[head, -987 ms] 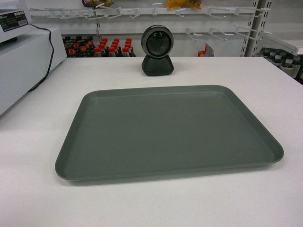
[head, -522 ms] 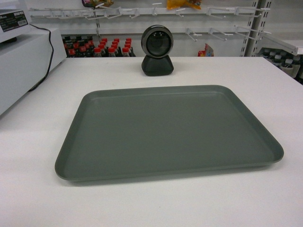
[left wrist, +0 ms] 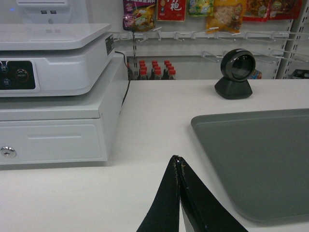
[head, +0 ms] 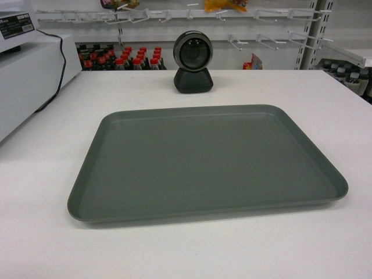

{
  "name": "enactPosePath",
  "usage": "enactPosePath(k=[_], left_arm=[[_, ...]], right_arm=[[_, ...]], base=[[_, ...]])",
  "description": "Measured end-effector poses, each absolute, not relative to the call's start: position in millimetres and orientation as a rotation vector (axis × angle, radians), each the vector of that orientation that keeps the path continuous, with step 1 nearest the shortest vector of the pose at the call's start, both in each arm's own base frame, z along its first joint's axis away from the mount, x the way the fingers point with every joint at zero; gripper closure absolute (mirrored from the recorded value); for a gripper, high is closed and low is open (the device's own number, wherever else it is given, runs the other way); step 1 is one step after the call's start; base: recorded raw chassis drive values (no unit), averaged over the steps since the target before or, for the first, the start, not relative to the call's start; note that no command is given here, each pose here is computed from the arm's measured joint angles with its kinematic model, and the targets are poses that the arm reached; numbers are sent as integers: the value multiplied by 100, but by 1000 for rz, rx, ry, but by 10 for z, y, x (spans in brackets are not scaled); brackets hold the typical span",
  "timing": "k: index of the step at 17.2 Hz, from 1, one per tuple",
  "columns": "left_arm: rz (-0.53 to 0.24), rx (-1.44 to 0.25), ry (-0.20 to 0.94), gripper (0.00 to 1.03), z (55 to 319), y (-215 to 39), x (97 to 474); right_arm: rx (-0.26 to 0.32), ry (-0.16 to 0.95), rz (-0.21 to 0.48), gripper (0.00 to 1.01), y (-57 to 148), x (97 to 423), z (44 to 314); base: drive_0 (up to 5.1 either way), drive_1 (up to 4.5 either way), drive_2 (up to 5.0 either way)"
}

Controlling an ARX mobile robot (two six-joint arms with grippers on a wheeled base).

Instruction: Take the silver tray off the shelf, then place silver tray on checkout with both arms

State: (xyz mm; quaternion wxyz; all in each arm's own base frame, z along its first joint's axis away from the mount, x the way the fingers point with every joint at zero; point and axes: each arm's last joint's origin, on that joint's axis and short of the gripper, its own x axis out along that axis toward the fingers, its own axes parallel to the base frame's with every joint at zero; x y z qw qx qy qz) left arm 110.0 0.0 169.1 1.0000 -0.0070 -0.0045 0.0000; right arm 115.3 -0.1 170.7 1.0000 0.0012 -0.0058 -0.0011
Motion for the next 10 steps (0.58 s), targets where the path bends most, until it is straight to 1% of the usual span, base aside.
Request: enactPosePath(k=[2, 3, 4, 5, 8, 10], left_arm=[[0, -14, -9, 101, 1689, 0, 1085], [0, -14, 5, 101, 1677, 0, 1064], [-2, -14, 45, 101, 1622, -1, 1004], [-2, -14, -10, 101, 1669, -1, 977], [2, -14, 10, 101, 1648, 0, 978], [2, -14, 1, 101, 1657, 0, 978]], right_arm=[[2, -16, -2, 99, -1, 1129, 1710], [2, -14, -2, 99, -1, 1118, 1707], [2, -15, -3, 99, -1, 1107, 1707], [2, -14, -3, 99, -1, 1096, 1705], [2, -14, -2, 99, -1, 1077, 1703], [2, 38, 0, 99, 0, 996, 1639]], base=[[0, 0, 0], [0, 0, 0], [0, 0, 0], [0, 0, 0], [0, 0, 0], [0, 0, 0]])
